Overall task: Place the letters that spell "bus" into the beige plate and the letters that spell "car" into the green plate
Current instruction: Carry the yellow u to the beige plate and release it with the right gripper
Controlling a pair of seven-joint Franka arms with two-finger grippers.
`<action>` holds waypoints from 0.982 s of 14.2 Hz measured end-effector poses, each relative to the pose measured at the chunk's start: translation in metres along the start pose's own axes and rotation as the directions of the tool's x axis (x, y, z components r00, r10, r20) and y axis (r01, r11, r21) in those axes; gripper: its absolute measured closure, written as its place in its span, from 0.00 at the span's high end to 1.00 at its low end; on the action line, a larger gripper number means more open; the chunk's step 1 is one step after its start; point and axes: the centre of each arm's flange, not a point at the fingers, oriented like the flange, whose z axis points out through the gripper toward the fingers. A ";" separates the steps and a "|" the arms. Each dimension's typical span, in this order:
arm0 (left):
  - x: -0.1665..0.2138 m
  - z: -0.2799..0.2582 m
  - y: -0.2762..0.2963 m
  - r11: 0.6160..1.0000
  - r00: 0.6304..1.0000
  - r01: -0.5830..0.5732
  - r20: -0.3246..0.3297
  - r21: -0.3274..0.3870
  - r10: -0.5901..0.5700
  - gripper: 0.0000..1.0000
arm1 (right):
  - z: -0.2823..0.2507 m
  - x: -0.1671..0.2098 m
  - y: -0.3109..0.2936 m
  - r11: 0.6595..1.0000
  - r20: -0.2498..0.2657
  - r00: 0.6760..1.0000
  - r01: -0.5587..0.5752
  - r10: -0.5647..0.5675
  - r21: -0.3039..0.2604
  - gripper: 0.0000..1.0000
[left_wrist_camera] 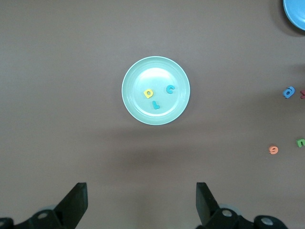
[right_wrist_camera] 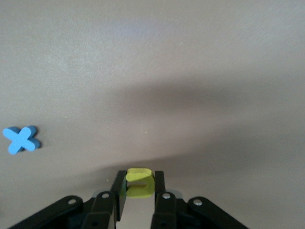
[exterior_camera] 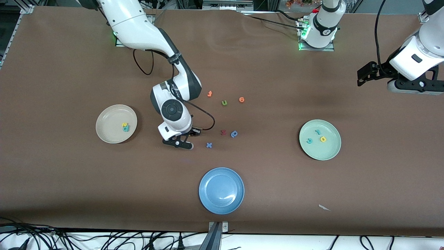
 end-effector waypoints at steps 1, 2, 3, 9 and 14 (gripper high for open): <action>0.000 0.000 0.000 1.000 1.000 -0.001 0.000 0.000 0.001 1.00 | -0.014 0.011 0.011 1.000 0.003 1.000 0.018 -0.018 -0.012 0.27; 0.000 0.000 0.000 1.000 1.000 -0.001 0.000 0.000 0.001 1.00 | -0.025 0.021 0.028 0.999 0.006 0.999 0.035 -0.035 -0.026 0.27; 0.000 0.000 0.000 1.000 1.000 -0.002 0.000 0.000 0.002 1.00 | -0.036 0.030 0.046 0.998 0.007 0.999 0.047 -0.047 -0.033 0.27; 0.000 -0.001 -0.005 1.000 1.000 0.005 0.000 -0.001 -0.005 1.00 | -0.070 0.035 0.184 0.972 0.002 0.973 0.229 -0.230 -0.048 0.27; 0.000 -0.001 -0.006 1.000 1.000 0.005 0.000 -0.001 -0.005 1.00 | -0.026 0.015 0.293 0.920 -0.059 0.919 0.384 -0.389 -0.075 0.27</action>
